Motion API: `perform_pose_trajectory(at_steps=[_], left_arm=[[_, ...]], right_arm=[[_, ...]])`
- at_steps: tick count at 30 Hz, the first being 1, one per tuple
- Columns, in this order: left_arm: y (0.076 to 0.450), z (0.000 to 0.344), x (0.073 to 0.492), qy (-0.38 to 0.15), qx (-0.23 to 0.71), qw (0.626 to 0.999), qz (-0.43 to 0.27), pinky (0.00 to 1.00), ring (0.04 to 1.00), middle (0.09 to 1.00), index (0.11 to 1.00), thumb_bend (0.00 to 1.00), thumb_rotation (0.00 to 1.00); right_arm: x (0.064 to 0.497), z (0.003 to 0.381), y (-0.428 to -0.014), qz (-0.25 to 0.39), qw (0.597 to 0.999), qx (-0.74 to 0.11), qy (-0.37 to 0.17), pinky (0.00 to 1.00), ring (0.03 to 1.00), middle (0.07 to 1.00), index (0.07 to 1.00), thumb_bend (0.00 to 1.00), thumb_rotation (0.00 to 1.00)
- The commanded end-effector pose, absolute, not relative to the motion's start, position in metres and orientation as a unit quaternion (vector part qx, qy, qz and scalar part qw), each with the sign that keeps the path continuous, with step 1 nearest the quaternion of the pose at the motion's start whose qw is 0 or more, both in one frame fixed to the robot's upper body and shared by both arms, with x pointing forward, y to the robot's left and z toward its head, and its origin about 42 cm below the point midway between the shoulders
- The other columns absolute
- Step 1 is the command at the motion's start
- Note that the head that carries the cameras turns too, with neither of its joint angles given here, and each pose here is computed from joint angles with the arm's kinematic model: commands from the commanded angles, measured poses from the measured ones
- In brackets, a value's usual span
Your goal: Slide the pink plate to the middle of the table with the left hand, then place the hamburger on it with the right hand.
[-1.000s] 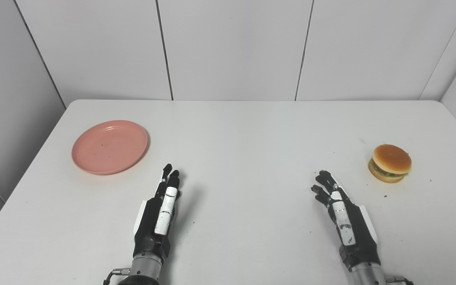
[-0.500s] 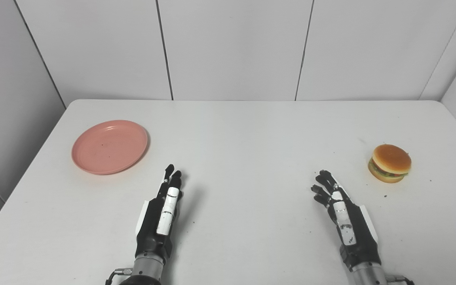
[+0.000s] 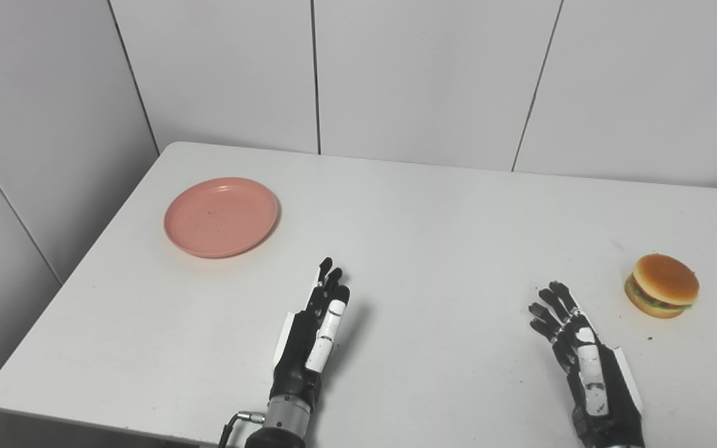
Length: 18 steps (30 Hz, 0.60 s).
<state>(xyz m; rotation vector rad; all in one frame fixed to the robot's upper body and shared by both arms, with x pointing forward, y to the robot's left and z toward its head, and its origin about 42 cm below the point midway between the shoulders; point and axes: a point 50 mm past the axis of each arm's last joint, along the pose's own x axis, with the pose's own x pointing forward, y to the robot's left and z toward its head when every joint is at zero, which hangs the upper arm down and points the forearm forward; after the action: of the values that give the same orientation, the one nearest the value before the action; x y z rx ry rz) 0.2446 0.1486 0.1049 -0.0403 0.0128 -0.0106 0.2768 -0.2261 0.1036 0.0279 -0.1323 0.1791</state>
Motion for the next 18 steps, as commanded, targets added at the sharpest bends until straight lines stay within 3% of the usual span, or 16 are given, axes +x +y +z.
perform_pose_trajectory(at_steps=[1,18], left_arm=[[0.142,0.094,0.234,0.028,-0.023,0.999,-0.005,1.0,0.997,0.971,1.0,0.6,0.91],[0.134,0.069,0.244,0.032,-0.007,0.999,-0.001,1.0,0.977,0.96,0.991,0.61,0.92]], right_arm=[[0.283,0.084,-0.254,0.063,0.997,0.0,-0.033,0.87,0.864,0.908,0.908,0.79,1.0],[0.293,0.061,-0.258,0.064,0.998,0.0,-0.026,0.9,0.866,0.91,0.91,0.78,1.0]])
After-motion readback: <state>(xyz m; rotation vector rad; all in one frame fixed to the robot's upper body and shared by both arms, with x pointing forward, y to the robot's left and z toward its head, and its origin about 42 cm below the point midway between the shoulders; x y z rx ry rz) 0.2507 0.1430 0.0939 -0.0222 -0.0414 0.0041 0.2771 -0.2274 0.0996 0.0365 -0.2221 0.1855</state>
